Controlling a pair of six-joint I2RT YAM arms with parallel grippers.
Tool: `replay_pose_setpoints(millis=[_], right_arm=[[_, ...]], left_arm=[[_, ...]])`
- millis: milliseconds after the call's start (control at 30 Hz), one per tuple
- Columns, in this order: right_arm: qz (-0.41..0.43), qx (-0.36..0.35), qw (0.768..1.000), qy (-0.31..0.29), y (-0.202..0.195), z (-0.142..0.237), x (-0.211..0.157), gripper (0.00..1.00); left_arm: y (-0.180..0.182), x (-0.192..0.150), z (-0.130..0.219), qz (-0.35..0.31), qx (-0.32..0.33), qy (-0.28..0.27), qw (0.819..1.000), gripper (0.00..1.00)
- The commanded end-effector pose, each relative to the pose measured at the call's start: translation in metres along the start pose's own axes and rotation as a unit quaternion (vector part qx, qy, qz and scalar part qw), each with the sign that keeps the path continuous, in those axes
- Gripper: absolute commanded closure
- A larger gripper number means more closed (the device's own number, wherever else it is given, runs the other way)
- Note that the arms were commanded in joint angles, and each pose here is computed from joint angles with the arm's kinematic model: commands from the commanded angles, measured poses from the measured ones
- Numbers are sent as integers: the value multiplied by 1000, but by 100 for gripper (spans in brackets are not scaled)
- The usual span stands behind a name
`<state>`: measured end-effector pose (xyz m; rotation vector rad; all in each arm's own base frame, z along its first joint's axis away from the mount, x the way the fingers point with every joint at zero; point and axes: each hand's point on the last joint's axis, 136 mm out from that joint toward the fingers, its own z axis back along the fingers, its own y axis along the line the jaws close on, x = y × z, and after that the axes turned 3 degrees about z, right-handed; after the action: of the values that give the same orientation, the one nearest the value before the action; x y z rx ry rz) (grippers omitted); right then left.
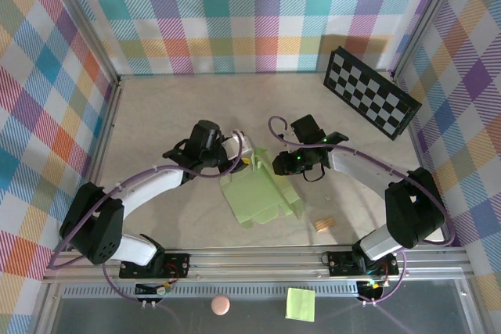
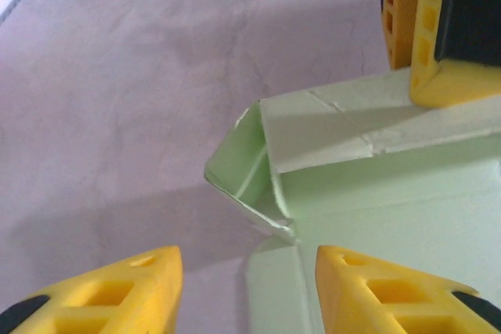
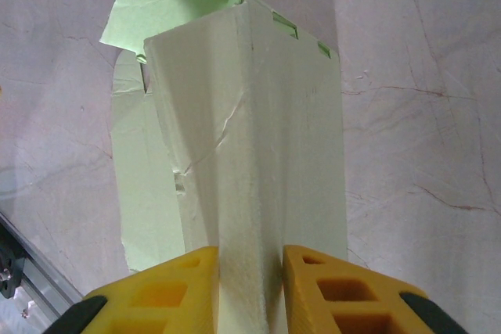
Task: Fold the paper box
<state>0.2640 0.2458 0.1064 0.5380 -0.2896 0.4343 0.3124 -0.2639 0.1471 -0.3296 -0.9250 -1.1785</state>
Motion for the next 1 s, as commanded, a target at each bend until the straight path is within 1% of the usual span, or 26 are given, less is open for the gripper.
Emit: replay_pose_setpoints(millis=[0, 67, 133, 200, 333, 400, 533, 733, 867, 967], right_arm=[[10, -20, 1000, 9, -6, -1, -3, 73], [8, -21, 1000, 10, -6, -2, -3, 73], [9, -19, 1000, 9, -6, -2, -2, 73], [9, -18, 1000, 10, -5, -2, -2, 73], [10, -18, 1000, 11, -6, -4, -2, 73], [8, -18, 1000, 12, -6, -4, -2, 73], [8, -17, 1000, 12, -6, -5, -1, 73], [8, -19, 1000, 13, -6, -5, -2, 73], [8, -19, 1000, 14, -7, -6, -3, 73], [9, -17, 1000, 15, -6, -6, -3, 73]], left_arm=[[-11, -43, -6, -91, -51, 99, 990, 50], [-10, -55, -12, -108, -67, 122, 984, 49], [-2, -61, -22, -116, -62, 125, 983, 48], [7, -58, -33, -123, -47, 112, 985, 47], [12, -49, -51, -126, -48, 80, 988, 46], [13, -46, -58, -123, -54, 70, 988, 46], [6, -43, -68, -114, -97, 58, 987, 47], [1, -42, -77, -105, -119, 38, 987, 48], [-4, -38, -77, -97, -132, 24, 986, 48], [-9, -36, -74, -86, -150, 25, 985, 48]])
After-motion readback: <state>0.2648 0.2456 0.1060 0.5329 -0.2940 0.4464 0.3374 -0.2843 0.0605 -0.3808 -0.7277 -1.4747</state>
